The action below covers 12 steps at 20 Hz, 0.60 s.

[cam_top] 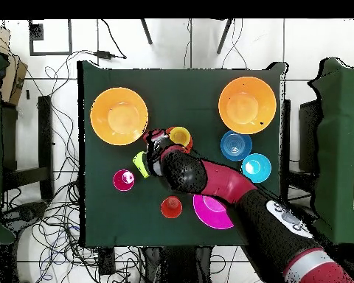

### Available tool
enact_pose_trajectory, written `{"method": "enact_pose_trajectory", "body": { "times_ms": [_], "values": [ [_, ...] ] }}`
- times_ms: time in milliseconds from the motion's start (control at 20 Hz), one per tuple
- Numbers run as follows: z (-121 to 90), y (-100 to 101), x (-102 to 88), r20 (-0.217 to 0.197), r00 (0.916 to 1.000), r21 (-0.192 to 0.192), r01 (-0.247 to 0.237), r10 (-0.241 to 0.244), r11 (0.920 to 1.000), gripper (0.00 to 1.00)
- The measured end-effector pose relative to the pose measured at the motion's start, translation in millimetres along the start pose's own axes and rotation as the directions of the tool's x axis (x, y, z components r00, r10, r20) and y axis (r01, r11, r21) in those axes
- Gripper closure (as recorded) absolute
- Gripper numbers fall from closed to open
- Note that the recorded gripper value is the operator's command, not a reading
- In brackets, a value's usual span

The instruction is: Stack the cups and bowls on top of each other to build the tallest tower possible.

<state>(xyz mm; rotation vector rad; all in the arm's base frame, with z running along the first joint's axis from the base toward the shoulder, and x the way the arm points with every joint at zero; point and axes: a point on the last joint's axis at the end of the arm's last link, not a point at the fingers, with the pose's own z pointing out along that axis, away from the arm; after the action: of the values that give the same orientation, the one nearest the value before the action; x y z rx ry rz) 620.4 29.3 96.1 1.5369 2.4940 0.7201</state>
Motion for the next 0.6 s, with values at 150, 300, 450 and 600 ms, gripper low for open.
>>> {"method": "enact_pose_trajectory", "body": {
  "times_ms": [150, 300, 450, 600],
  "values": [
    [-2.9, -9.0, -9.4, 0.003, 1.0, 0.002, -0.007, 0.007, 1.0, 0.0],
    [-2.9, -14.5, -13.2, 0.004, 1.0, 0.003, -0.004, 0.004, 1.0, 0.0],
    [-0.2, -18.3, -11.0, -0.002, 1.0, 0.007, 0.004, -0.004, 1.0, 0.0],
    [5.3, -24.1, -6.3, -0.016, 0.9998, 0.013, 0.013, -0.013, 0.9998, 0.0]
  ]
}}
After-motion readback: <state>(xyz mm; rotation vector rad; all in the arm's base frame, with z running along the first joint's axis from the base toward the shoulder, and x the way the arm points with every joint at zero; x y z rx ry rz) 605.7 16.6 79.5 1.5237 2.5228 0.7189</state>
